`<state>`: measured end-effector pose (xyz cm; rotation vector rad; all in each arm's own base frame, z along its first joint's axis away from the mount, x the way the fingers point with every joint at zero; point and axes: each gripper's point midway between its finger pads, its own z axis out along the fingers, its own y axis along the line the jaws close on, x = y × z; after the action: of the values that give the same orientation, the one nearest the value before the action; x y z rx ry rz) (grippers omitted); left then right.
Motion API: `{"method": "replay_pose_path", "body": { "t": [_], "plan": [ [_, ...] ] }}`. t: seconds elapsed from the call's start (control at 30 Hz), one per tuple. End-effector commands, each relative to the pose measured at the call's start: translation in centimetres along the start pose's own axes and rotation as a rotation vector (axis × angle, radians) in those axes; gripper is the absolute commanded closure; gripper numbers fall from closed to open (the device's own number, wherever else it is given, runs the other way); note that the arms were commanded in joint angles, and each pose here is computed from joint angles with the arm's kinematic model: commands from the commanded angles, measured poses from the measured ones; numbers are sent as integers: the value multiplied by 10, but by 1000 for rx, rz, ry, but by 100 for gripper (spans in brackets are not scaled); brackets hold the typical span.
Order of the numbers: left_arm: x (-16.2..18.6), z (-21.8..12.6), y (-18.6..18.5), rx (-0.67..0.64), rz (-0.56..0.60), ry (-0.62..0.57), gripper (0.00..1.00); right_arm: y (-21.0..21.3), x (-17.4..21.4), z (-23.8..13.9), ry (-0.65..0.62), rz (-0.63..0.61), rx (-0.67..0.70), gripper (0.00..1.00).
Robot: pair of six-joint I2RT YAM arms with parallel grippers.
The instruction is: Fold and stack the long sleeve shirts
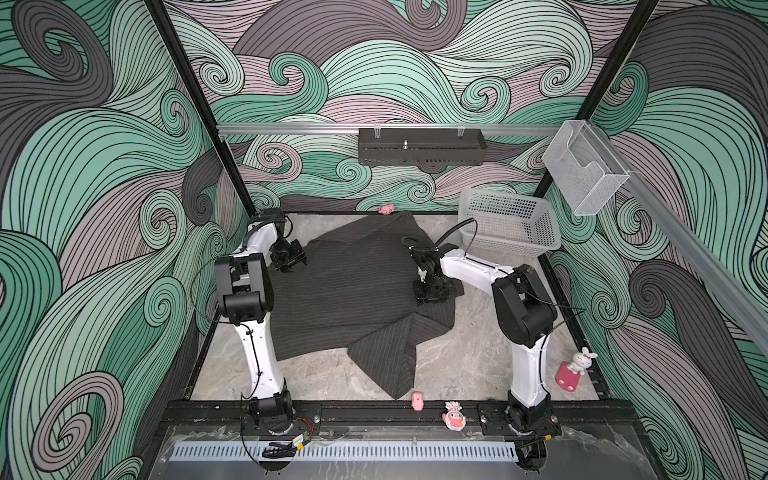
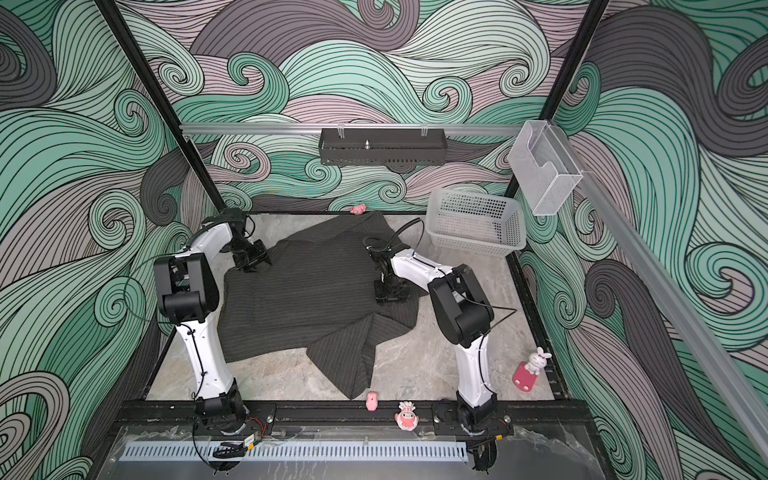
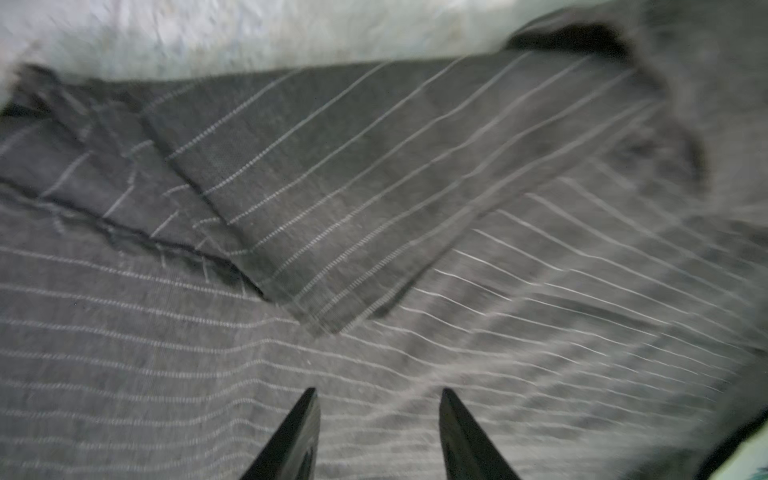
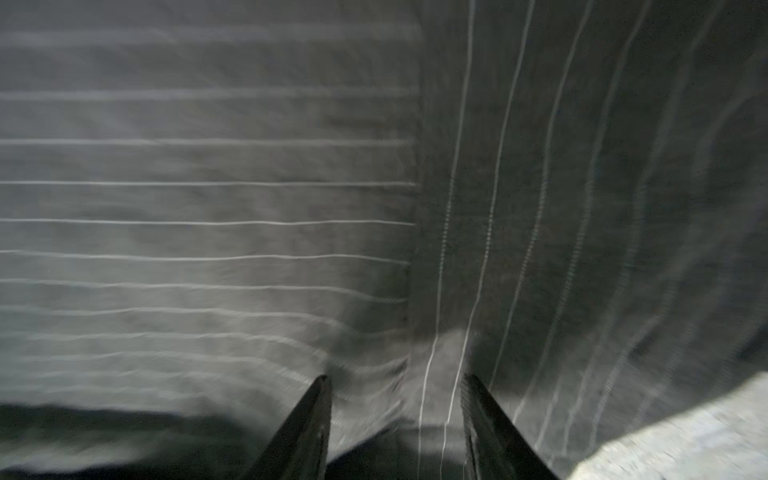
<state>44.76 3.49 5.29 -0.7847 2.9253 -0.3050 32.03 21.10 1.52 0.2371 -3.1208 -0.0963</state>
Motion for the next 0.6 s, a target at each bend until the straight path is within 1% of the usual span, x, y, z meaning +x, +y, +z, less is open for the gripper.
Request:
{"method": "replay_pose_path", "body": {
  "t": [0.0,0.2,0.33,0.5,0.57],
  "plan": [
    [-11,-5,5,-76,51,-34,50,-1,2,14,18,10,-4,49],
    [-18,9,6,-136,123,-4,52,-6,13,28,54,7,4,49],
    [-20,17,3,-135,131,17,54,-9,16,31,62,7,9,49],
    [-19,22,2,-140,134,47,60,-12,19,35,75,5,16,49],
    [-18,24,2,-143,138,56,64,-13,19,35,75,6,17,49]
  ]
}}
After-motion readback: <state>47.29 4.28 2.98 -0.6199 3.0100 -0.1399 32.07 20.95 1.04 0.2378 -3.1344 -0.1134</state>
